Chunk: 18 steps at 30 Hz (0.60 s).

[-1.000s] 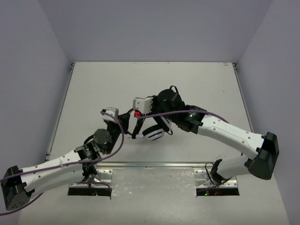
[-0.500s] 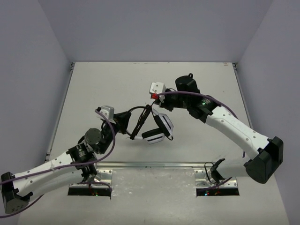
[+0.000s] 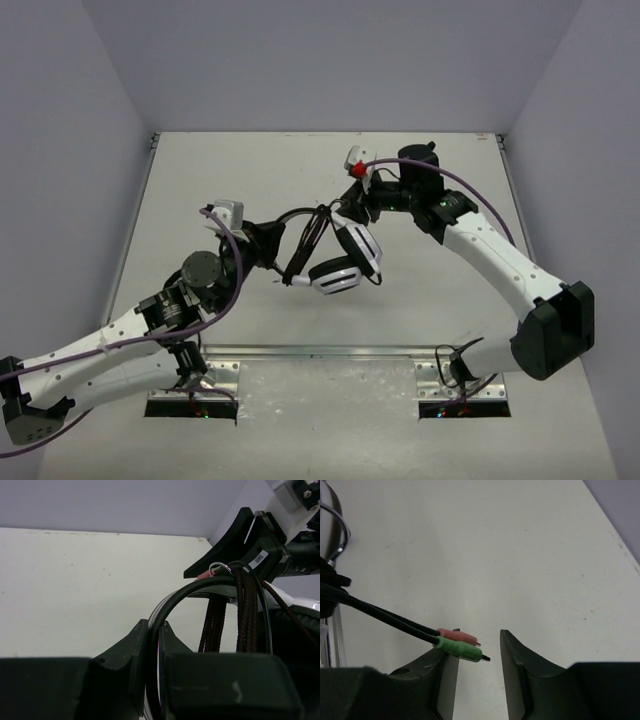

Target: Wrap the headphones

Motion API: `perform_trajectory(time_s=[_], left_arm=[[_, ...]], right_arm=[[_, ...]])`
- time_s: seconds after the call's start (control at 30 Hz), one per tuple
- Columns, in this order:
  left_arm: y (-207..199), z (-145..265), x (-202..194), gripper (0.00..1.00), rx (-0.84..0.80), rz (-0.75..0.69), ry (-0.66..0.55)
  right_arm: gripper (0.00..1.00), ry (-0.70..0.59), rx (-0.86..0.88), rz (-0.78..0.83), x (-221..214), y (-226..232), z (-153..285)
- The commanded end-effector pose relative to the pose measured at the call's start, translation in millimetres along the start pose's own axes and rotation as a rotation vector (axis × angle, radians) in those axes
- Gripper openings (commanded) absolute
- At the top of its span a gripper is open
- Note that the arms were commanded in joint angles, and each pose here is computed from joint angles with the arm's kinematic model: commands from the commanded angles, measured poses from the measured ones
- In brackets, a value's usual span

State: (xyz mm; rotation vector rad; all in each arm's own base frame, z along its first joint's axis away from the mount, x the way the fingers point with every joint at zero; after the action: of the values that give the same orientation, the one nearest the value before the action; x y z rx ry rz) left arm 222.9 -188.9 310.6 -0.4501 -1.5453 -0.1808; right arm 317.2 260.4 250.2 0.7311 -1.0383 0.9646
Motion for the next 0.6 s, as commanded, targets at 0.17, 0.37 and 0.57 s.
perform_trajectory(time_s=[0.17,0.37,0.57], left_arm=[[-5.7,-8.6,63.7,0.0,0.075,0.243,-0.118],[1.8,-22.6,51.1,0.0,0.185,0.244,-0.051],[10.5,-48.4,35.6,0.0,0.221,0.241,-0.001]], right_arm=[[0.48,-0.035,0.026,-0.152,-33.5,-12.2,-4.0],[0.99,0.002,-0.226,-0.281,-52.5,-66.1,16.8],[0.99,0.221,-0.629,-0.603,-114.9,-116.7,57.9]])
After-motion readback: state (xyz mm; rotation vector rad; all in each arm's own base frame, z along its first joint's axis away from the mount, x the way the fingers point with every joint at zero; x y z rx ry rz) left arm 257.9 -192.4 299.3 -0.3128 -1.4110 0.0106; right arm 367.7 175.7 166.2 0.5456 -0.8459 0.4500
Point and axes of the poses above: each gripper's point midway between its finger pads, its own z axis back along the fingers, its own y axis along the line the jaws close on, x = y × z, the point moved 1 cm from there along z, back along the fingers, and after that the axes turned 11 degrees about -z, right-handed, at the moved point
